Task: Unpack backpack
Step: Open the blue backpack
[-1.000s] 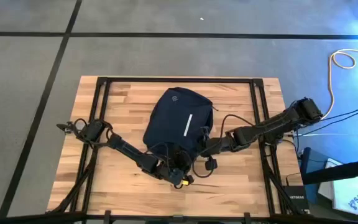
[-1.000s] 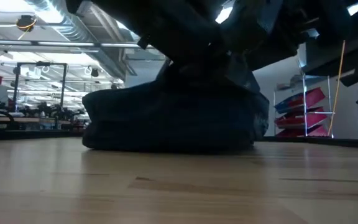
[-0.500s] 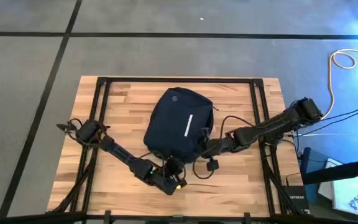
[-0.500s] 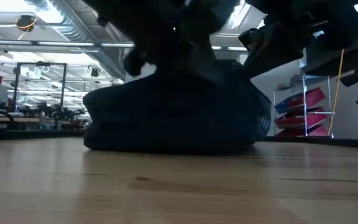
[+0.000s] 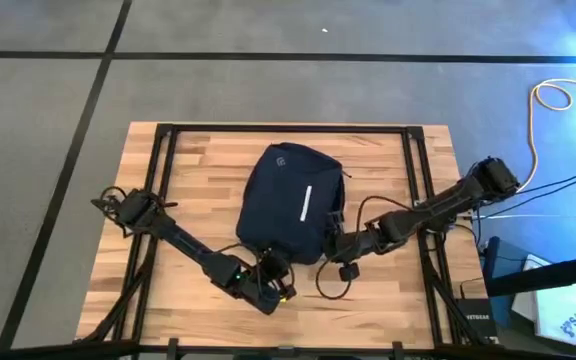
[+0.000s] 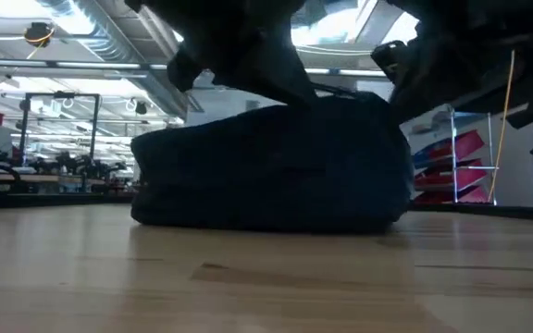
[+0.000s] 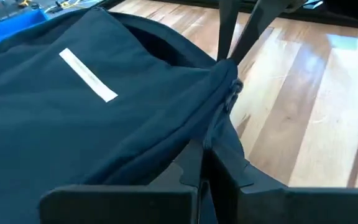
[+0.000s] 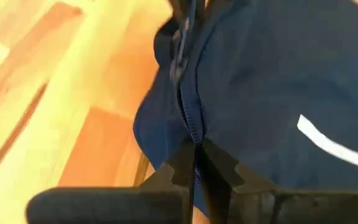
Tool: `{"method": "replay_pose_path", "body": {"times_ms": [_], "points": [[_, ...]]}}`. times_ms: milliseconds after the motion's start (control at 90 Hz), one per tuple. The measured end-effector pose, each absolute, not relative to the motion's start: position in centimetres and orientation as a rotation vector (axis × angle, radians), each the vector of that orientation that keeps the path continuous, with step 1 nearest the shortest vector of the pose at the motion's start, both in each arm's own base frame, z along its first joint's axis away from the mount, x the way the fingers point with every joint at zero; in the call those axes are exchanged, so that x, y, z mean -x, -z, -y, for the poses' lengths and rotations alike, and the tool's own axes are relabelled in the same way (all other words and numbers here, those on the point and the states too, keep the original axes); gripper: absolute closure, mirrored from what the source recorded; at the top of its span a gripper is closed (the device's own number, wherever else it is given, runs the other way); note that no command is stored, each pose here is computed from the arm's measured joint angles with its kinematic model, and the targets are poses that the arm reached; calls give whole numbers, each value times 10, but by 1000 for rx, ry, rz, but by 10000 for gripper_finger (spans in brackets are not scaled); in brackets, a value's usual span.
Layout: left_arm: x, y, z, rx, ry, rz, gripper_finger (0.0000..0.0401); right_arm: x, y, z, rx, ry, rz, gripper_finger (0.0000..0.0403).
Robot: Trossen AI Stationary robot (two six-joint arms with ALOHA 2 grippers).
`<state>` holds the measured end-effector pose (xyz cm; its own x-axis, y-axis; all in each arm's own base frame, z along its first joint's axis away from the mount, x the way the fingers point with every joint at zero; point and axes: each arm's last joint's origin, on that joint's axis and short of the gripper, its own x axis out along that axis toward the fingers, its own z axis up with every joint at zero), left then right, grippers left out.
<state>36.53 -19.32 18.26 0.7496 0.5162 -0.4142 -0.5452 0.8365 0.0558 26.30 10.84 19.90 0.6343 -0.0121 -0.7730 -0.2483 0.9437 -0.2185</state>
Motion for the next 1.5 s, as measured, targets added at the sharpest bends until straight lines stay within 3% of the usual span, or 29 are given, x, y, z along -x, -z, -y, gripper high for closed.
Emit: {"method": "replay_pose_path", "body": {"times_ms": [578,1111,1500], "points": [[-361,-180,196,101,-591,-441,401,-215,-194,-140,296,-42,-1064,402],[-363,-180,193,113,-588,-445,401,-152,-224,-125,128,344,-1050,403],[-368,-180,182,-50,-507,-566,401,-129,-229,-108,56,493,-1230,403]]}}
